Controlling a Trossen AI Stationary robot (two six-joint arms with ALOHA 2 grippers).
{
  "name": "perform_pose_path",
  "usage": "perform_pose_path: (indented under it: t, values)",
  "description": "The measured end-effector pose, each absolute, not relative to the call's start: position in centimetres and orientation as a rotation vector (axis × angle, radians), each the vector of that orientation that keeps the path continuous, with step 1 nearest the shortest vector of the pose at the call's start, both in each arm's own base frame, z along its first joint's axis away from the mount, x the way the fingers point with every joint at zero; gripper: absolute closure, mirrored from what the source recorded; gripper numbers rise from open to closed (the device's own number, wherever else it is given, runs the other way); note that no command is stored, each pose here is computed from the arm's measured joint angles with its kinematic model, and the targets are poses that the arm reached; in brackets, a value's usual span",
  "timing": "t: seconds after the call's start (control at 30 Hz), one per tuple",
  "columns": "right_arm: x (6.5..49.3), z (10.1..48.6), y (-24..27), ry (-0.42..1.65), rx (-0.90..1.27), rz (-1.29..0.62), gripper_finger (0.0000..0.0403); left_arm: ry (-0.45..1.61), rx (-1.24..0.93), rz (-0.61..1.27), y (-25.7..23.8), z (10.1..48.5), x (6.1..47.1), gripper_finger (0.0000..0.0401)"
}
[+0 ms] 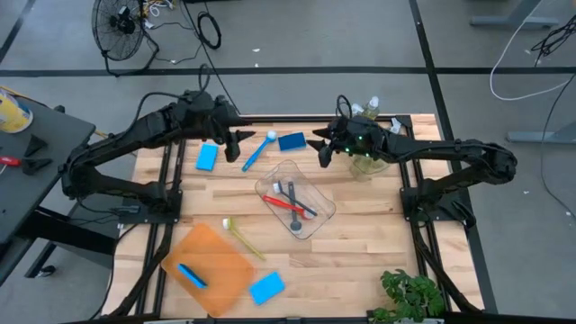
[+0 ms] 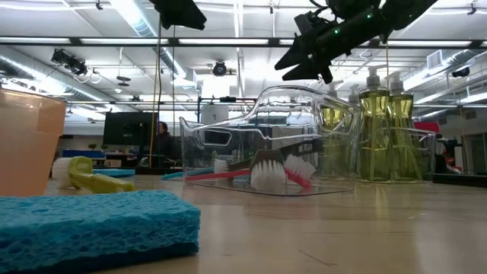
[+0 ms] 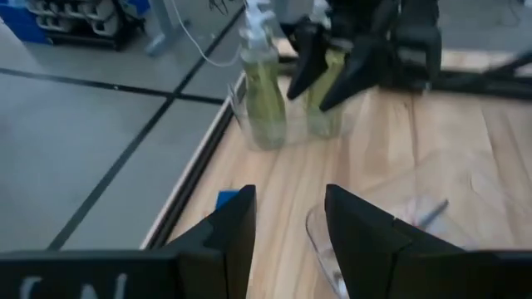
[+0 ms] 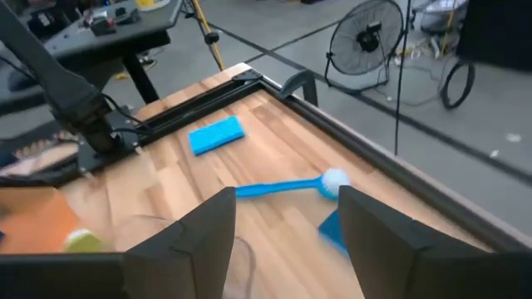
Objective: Pick & Place Kitchen Sink Supplies
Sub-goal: Put the blue sponge into the transparent orange bin
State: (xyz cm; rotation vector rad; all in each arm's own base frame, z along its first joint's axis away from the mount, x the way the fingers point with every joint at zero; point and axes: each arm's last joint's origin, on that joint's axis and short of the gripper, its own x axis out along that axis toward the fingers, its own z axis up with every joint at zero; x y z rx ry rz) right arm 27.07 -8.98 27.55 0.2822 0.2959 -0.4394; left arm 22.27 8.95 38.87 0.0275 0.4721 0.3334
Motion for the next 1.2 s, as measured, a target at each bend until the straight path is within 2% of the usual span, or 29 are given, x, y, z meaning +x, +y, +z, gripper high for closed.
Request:
perform_pose_path:
  t: [0.17,0.43,0.6,0.87,1.2]
  values:
    - [27.0,28.1,-9.7,0.306,0.222,-0.401,0.0191,0.429,0.028,0.355,9.4,39.3,22.3,0.0250]
    - [27.1,32.0,-10.1,0.363,0.025,-0.377,0.0191,0.429,0.025,0.362,9.5,39.3,22.2,0.0250]
    - [26.9,33.1,-10.4,0.404,-0.045,-0.376,0.0191,0.429,0.025,0.362,9.5,39.3,22.2,0.0250]
    - [28.0,33.6,-10.9,0.532,-0.206,-0.322,0.0191,0.429,0.026,0.362,9.5,39.3,22.2,0.0250]
    - [31.8,32.9,-12.8,0.706,-0.322,-0.268,0.0191,0.428,0.026,0.362,9.5,39.3,22.2,0.0250]
